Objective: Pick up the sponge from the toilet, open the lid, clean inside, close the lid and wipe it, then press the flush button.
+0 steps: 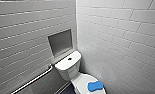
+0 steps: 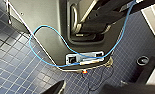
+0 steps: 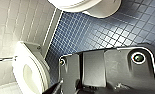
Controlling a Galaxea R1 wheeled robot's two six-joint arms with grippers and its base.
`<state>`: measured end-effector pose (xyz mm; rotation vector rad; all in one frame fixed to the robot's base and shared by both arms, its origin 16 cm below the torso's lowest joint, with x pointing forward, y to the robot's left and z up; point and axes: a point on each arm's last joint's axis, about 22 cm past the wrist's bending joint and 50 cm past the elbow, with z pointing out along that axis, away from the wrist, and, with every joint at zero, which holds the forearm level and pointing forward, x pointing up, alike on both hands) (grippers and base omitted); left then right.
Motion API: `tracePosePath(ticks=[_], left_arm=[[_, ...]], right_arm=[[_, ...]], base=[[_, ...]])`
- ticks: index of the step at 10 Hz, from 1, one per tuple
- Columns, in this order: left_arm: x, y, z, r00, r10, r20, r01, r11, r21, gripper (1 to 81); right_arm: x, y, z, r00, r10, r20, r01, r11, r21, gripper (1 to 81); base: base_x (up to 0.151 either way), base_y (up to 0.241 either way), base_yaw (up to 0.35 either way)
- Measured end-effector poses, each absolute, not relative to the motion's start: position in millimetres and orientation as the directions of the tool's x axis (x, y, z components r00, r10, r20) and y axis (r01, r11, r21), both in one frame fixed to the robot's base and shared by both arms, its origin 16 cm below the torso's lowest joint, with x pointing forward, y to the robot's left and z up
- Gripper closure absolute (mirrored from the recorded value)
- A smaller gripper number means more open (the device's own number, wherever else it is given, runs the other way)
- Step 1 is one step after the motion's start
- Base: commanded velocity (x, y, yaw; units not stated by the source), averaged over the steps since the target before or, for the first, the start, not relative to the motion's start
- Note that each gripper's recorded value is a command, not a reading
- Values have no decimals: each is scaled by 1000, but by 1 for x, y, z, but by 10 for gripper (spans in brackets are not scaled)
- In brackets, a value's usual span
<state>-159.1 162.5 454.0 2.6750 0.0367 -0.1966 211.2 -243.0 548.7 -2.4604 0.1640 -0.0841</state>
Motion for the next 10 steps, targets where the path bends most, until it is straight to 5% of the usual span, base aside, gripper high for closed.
tracePosePath(ticks=[7, 10], left_arm=[[-106, 156, 411, 997, -12, -77, 22, -906, 423, 10], [-80, 138, 391, 999, -11, -43, 9, -900, 436, 10]], right_arm=[[359, -206, 543, 981, -126, 147, -3, -769, -639, 10], [412, -188, 554, 968, -190, 161, -34, -740, -672, 10]], base=[[0, 0, 0], [0, 0, 0]])
